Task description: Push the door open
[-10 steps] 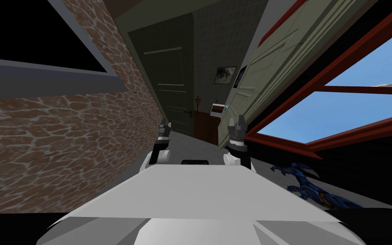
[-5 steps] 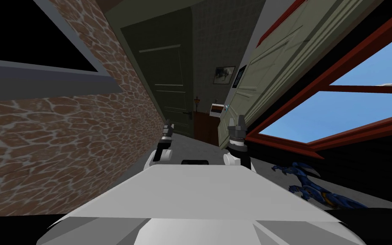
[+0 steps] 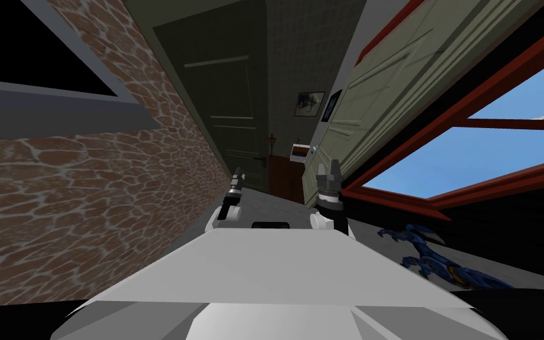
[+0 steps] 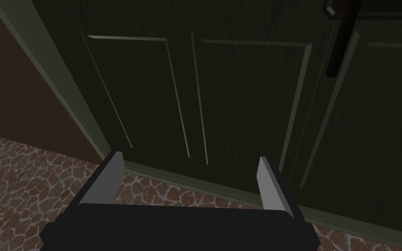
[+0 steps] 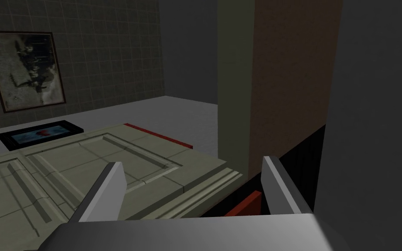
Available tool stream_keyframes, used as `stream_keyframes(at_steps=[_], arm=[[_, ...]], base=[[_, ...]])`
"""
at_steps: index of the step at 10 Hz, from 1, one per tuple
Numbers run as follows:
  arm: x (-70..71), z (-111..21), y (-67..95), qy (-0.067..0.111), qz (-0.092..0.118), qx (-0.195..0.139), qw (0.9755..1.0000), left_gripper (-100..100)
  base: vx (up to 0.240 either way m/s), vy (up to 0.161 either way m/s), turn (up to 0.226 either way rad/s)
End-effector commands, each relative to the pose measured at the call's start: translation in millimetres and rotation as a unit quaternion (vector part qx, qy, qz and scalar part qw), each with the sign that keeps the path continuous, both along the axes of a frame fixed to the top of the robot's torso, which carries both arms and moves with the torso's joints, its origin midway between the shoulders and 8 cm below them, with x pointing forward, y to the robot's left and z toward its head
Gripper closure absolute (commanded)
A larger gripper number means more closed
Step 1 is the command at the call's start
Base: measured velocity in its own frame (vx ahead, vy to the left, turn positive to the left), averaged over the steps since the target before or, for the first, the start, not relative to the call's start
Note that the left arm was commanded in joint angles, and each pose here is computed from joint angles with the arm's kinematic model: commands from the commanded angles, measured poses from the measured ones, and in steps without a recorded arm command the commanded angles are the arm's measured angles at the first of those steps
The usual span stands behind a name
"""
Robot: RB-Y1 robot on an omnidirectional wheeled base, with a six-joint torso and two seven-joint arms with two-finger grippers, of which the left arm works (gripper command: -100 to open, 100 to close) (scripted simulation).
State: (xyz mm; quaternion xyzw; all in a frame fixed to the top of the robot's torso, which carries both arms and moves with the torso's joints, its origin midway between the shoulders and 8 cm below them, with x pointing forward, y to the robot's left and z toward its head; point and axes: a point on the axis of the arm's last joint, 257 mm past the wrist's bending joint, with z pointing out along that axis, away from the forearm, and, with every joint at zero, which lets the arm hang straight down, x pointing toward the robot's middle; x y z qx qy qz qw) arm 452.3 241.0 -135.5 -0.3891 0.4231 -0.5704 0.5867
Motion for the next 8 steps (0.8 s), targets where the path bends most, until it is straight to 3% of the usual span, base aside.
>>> stream_keyframes(at_steps=[1,8], arm=[[4.9,-12.5,-5.4,0.013,-0.006,-0.002,0.9999,-100],[29.2,-69.7,-27.6,0.076,-0.031,-0.007,0.9966,-100]], base=[[0.094,0.054,-0.064],[0.101,0.085,-0.068]])
